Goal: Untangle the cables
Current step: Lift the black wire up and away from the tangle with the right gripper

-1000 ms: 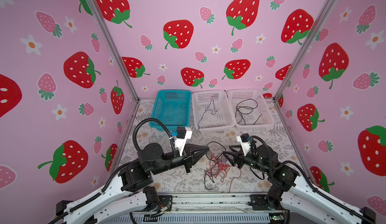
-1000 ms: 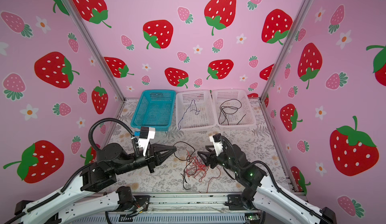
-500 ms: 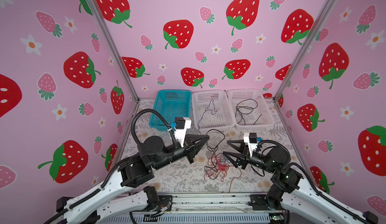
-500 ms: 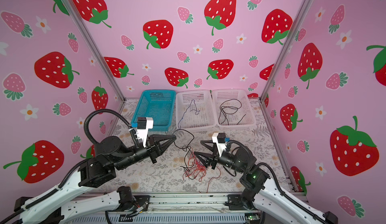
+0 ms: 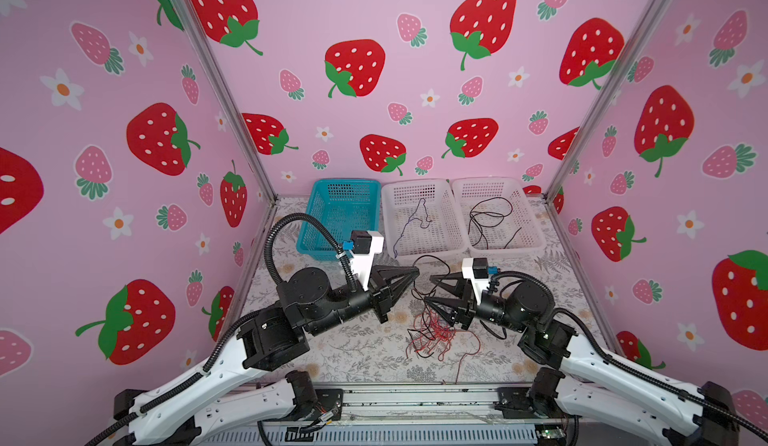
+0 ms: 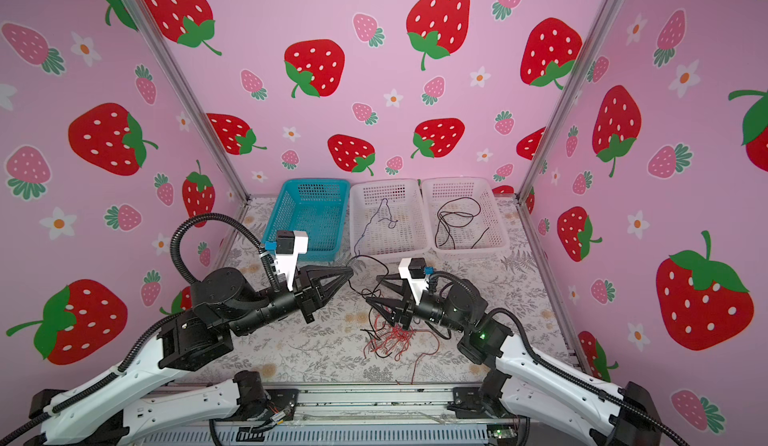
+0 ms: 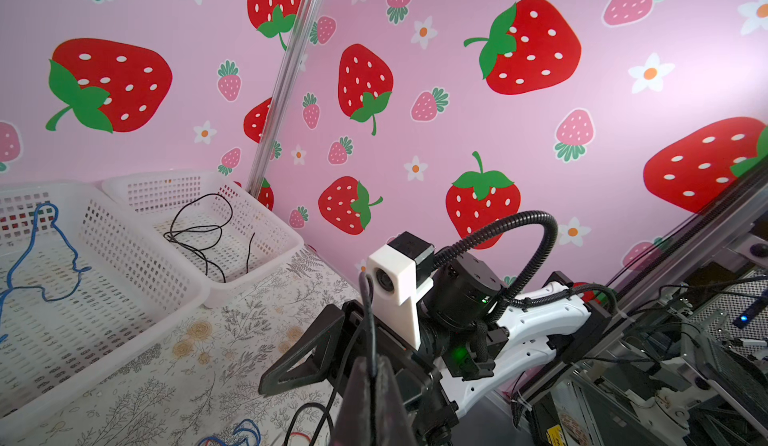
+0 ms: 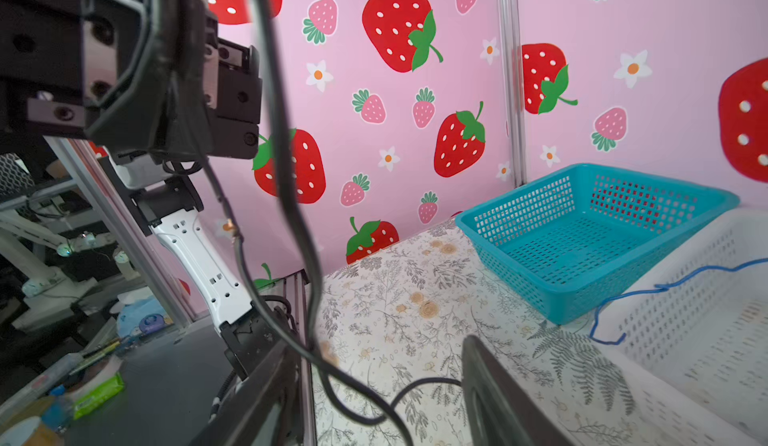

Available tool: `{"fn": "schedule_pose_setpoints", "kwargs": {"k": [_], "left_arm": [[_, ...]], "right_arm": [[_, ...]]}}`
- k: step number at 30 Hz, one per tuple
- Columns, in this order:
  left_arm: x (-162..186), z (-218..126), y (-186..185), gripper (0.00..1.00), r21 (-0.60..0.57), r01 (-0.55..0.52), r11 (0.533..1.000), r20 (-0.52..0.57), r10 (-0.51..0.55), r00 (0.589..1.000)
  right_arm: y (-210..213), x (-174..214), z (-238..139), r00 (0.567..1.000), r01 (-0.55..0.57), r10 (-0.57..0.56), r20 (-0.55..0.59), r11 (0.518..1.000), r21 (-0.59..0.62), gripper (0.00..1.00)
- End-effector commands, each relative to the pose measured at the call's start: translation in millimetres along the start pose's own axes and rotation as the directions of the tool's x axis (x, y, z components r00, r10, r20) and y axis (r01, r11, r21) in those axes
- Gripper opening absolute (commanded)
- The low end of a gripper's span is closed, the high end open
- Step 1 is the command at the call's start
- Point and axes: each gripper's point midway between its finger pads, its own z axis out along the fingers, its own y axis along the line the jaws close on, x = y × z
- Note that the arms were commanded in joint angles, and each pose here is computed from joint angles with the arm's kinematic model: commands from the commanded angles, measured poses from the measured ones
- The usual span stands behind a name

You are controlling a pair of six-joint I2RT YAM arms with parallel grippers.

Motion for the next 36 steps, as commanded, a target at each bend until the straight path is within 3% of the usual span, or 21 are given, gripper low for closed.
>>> {"fn": "schedule_pose_setpoints", "kwargs": {"k": [1,2,13,19,21,28,36], "left_arm": [[-18,-6,-11,0.00,0.037,-0.005,0.999,0.059,0.003,0.998],[-17,-6,-9,0.00,0.032,-0.003,0.999,0.059,0.001,0.998],[0,-8,9,0.02,-0.041,-0.012,0.999,0.035,0.014,0.999],[17,-11,32,0.54,-0.137,-0.036,0.990,0.005,0.037,0.999],[24,-13,40,0.65,-0.167,-0.039,0.985,-0.007,0.038,0.999],[48,-27,60,0.75,-0.227,-0.025,0.974,-0.015,0.022,1.000],[82,-28,78,0.77,-0.263,0.003,0.965,-0.063,-0.021,0.998]], "right_arm": [[8,-28,4,0.996,0.054,-0.053,0.076,0.998,-0.013,0.45],[9,-27,5,0.996,0.053,-0.052,0.073,0.999,-0.012,0.38],[10,-29,10,0.996,0.063,-0.063,0.068,0.998,-0.001,0.00],[6,-55,8,0.991,0.112,-0.117,0.072,0.991,0.066,0.00],[6,-69,9,0.987,0.137,-0.143,0.074,0.987,0.084,0.00],[13,-124,11,0.969,0.216,-0.229,0.095,0.968,0.129,0.00],[25,-189,7,0.948,0.265,-0.288,0.134,0.949,0.171,0.00]]}}
